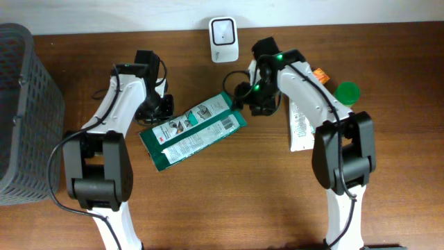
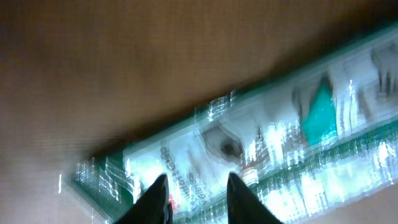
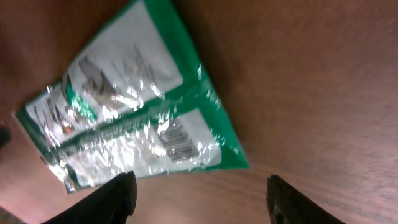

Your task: Scan the item barcode

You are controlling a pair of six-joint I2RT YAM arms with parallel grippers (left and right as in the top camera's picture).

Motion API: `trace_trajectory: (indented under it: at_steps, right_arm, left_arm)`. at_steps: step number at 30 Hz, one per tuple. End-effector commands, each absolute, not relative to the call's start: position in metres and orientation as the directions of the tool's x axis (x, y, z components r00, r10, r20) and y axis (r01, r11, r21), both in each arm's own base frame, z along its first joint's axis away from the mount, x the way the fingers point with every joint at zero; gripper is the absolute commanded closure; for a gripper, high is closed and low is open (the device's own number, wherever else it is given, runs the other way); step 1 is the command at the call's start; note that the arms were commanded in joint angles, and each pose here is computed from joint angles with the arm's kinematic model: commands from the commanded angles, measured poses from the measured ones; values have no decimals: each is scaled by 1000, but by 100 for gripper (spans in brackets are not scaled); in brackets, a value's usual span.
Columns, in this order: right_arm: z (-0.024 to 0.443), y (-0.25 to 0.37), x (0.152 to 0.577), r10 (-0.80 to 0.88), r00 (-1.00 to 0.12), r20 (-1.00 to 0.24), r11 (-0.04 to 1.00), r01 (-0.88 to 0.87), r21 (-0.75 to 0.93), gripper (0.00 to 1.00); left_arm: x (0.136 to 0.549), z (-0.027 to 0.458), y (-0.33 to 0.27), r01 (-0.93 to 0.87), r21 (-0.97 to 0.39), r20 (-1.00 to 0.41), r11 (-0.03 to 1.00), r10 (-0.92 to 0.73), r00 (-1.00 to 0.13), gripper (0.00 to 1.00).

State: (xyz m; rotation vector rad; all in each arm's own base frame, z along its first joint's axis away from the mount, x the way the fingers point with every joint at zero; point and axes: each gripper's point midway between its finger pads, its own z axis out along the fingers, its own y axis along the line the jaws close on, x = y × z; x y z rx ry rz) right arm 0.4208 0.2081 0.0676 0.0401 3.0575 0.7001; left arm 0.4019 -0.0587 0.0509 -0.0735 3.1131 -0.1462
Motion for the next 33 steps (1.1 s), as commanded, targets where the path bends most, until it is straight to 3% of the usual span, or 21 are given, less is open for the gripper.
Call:
trace_trajectory:
  at_steps: [1, 4, 5, 7, 11, 18, 28, 33]
  right_arm:
    - [65, 238, 385, -86, -994, 73, 896, -45, 442, 36]
    - [53, 261, 368, -73, -991, 111, 900, -18, 436, 51]
    - [50, 266, 366, -66, -991, 113, 900, -10, 436, 52]
    - [38, 282, 361, -55, -993, 102, 896, -3, 445, 77]
    - [18, 280, 366, 22, -997, 74, 915, 50, 401, 96]
    - [-5, 264, 374, 118, -992, 36, 934, 124, 336, 96]
    - [7, 271, 422, 164, -980, -115, 896, 99, 434, 94]
    - [-5, 284, 439, 207, -968, -139, 864, 114, 491, 94]
  left_arm:
    - [427, 49, -53, 82, -87, -155, 993, 68, -986, 75]
    - [454, 54, -54, 187, -56, -273, 981, 165, -948, 79]
    - [458, 55, -55, 197, -51, -291, 979, 174, -941, 83]
    - [463, 55, -55, 233, -38, -310, 972, 211, -927, 90]
    - [458, 34, -55, 232, -47, -258, 972, 212, -943, 92]
    - [414, 17, -56, 76, -112, -55, 991, 70, -996, 97]
    - [331, -23, -90, 58, -237, 194, 970, 105, -975, 98]
    - [314, -7, -140, 0, -480, 239, 877, 131, -962, 100]
